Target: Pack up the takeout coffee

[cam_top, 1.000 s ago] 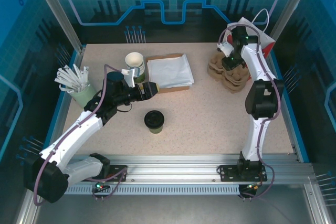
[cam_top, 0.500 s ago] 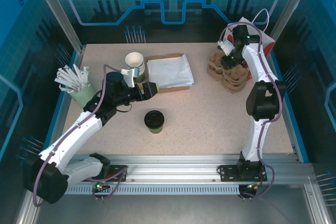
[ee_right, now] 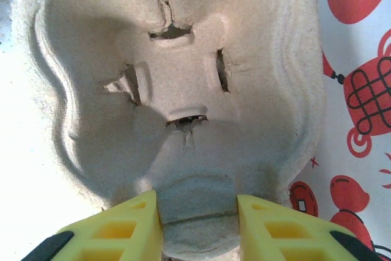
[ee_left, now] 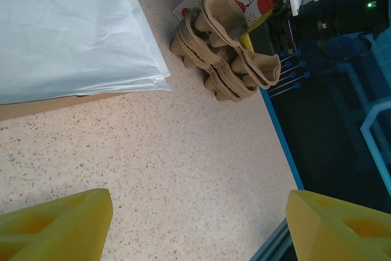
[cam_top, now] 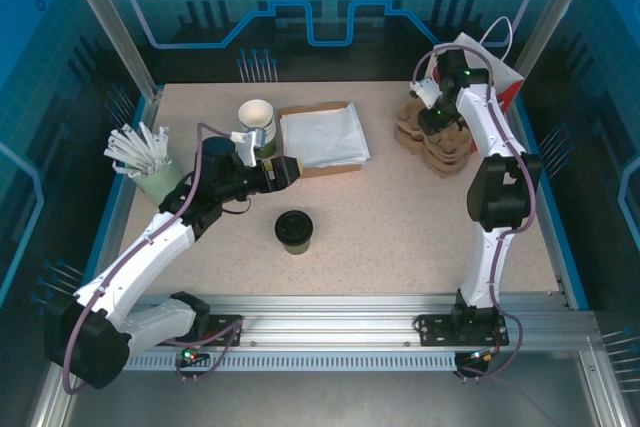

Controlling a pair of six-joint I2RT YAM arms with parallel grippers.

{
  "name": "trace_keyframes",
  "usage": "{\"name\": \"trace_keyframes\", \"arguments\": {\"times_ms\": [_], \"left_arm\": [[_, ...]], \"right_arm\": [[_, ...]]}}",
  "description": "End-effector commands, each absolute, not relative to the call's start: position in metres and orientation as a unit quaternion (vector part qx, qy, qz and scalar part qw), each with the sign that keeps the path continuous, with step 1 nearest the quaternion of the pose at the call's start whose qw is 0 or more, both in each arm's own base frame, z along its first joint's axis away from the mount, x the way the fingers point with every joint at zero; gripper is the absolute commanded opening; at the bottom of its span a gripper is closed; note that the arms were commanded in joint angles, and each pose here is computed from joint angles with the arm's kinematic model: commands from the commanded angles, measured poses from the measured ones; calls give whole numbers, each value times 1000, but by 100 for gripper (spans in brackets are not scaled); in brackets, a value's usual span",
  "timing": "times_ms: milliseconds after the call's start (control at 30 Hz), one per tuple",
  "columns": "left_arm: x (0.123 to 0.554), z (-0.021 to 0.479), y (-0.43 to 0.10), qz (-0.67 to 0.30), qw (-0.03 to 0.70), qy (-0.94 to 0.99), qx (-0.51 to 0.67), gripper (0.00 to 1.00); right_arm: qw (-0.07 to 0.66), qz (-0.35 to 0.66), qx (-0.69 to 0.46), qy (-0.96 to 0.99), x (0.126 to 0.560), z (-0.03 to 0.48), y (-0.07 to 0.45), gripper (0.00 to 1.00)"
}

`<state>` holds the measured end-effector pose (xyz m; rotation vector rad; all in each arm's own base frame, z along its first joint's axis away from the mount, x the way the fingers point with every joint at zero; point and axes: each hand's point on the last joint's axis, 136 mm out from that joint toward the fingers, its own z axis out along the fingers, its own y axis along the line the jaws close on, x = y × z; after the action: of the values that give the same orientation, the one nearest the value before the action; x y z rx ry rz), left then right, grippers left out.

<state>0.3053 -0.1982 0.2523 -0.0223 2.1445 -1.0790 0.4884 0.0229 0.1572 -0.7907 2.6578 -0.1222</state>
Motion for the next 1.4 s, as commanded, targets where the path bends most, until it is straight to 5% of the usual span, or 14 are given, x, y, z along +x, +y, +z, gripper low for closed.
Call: {"name": "trace_keyframes", "arguments": {"times_ms": [0,267,367,833,1100,1367], "left_arm": [[302,249,-202,-420,360,833,5,76],[302,248,-204,-423,354,834,6,76],[302,247,-203,-420,356,835,7,77],[303,250,-204,-421,356,834,8,77],[303,247,-205,-422,352,835,7,76],[303,244,-205,-424,352,834,8,77]], "right_arm": [[180,-68,-270,943,488,165,13,33],[208,6,-261,943,488,169,34,40],[168,-83,-271,944,490,156,12,41],[171,-44,-241,954,491,157,10,43],[188,32,-220,957,472,183,26,51],[131,24,-207,969,445,167,17,52]]}}
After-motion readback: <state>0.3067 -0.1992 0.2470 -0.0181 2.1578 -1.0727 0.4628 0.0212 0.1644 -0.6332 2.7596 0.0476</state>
